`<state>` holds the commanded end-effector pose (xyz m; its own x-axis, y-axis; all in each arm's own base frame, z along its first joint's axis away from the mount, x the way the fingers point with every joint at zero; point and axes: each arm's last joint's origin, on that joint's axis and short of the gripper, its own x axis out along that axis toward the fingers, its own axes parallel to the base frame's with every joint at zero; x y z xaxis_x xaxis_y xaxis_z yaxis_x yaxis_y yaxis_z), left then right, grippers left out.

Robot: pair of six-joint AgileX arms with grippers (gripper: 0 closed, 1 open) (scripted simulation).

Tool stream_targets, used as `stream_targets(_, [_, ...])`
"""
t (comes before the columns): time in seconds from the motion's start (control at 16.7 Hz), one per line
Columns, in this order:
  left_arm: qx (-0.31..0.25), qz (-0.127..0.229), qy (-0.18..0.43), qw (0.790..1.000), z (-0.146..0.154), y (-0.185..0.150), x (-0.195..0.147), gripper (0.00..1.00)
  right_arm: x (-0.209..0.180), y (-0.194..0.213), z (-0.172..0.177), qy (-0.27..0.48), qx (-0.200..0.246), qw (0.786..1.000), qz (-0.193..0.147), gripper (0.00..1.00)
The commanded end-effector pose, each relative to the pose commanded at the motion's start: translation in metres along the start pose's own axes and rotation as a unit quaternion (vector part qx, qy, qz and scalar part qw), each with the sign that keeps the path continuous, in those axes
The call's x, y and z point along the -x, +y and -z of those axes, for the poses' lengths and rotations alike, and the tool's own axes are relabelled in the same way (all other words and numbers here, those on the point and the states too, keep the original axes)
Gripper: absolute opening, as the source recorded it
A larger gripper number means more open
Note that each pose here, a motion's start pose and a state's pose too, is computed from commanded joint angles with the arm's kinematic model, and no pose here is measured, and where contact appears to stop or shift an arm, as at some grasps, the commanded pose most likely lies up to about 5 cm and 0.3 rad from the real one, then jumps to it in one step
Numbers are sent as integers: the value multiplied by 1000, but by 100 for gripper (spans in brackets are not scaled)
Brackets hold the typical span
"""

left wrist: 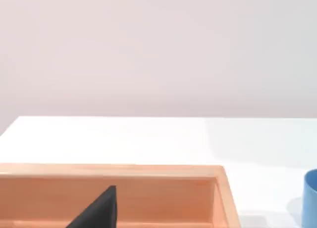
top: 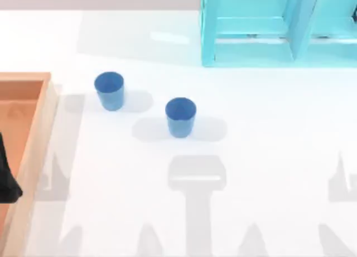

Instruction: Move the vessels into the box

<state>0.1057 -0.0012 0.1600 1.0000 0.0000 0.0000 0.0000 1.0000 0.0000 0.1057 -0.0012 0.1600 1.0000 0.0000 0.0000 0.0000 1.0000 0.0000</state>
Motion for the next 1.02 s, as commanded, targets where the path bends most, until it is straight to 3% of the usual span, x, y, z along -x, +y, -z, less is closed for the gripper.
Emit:
stream_targets(0.3, [8, 8, 13, 1000, -11, -1, 0, 100, 0, 0, 0, 0, 0, 1000, 0, 100])
stream_targets(0.6, [43, 38, 87, 995, -68, -9, -14, 100, 0, 0, 0, 0, 0, 1000, 0, 100])
stream_targets(1.02, [99, 75, 269, 955, -161, -44, -106, 100, 0, 0, 0, 0, 0, 1000, 0, 100])
